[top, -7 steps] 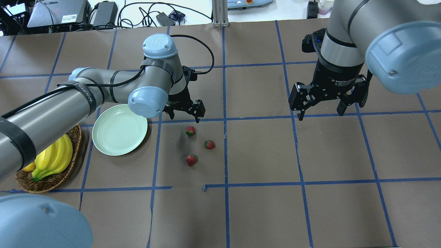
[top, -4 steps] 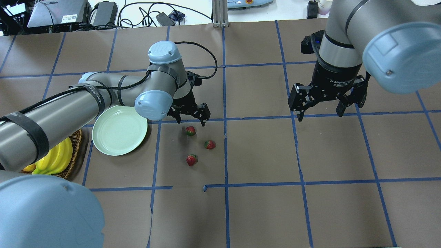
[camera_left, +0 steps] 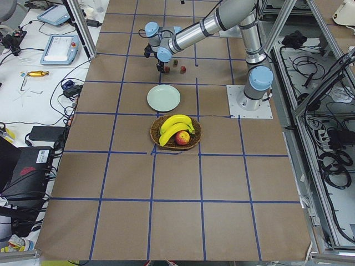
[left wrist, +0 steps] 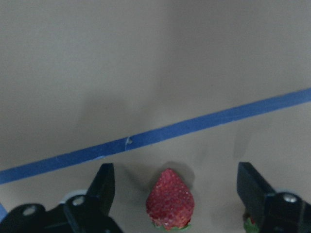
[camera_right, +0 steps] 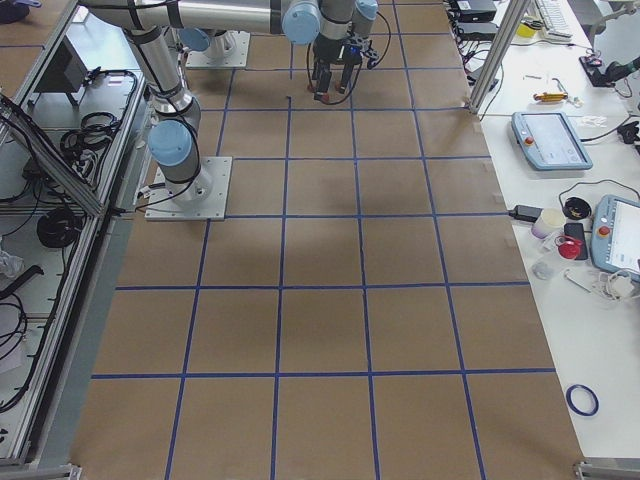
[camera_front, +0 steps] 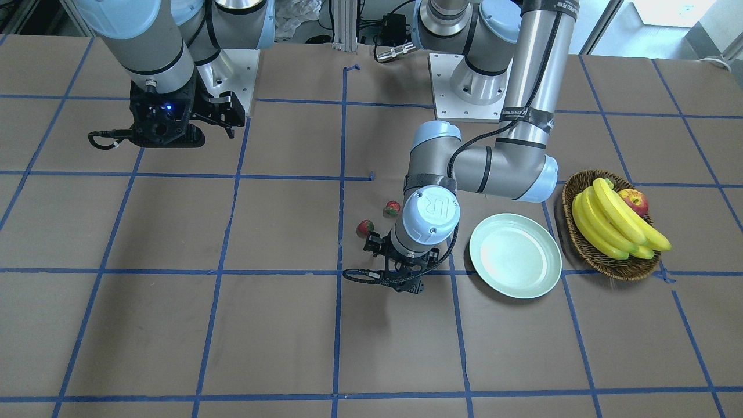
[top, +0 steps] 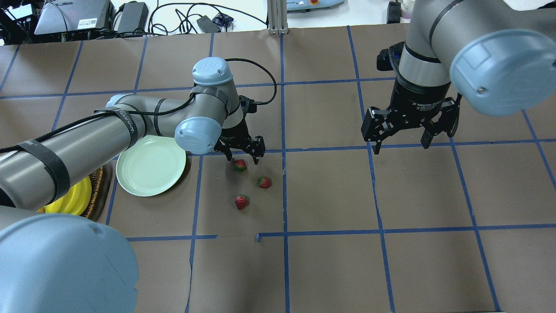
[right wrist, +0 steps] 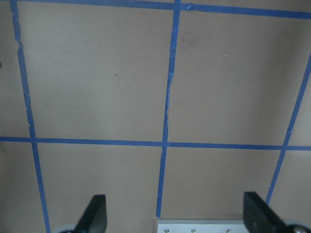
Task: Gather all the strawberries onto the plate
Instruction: 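Reach the left gripper over the strawberry cluster and lower toward one, then close the left gripper on the strawberry nearest the plate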
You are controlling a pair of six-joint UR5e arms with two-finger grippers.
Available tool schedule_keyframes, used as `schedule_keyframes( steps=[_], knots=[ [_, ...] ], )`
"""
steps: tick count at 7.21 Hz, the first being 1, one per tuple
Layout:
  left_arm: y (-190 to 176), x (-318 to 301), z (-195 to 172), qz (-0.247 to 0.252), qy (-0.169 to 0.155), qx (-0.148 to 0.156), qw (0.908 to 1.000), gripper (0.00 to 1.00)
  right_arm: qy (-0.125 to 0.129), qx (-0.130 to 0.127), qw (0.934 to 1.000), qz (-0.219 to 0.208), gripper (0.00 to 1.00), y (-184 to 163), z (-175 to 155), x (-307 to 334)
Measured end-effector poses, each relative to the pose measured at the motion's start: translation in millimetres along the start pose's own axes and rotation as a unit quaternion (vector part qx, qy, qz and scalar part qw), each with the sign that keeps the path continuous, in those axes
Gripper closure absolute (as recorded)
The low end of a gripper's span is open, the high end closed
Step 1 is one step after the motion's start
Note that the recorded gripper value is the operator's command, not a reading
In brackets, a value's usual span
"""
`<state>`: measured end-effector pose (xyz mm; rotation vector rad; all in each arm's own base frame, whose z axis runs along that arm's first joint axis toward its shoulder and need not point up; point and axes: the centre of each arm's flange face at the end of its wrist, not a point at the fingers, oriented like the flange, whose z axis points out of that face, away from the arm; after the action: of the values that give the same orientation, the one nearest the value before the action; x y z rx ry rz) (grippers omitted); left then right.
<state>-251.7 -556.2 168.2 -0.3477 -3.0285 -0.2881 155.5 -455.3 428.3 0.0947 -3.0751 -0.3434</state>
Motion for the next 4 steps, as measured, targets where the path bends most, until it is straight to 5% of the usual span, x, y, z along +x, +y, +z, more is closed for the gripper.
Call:
schedule_keyframes(
  steps=[3,4],
  knots=[
    [7.7,-1.6,2.6,0.001,-0.02,-0.012,0.9997,0.43,0.0,-0.001,1.0,0.001,0.0,-4.6,3.4,-0.1],
    [10.1,-1.7,2.5,0.002,-0.023,-0.014,0.9996,0.64,0.0,-0.001,1.0,0.001,0.0,-5.3,3.9,-0.1]
  ],
)
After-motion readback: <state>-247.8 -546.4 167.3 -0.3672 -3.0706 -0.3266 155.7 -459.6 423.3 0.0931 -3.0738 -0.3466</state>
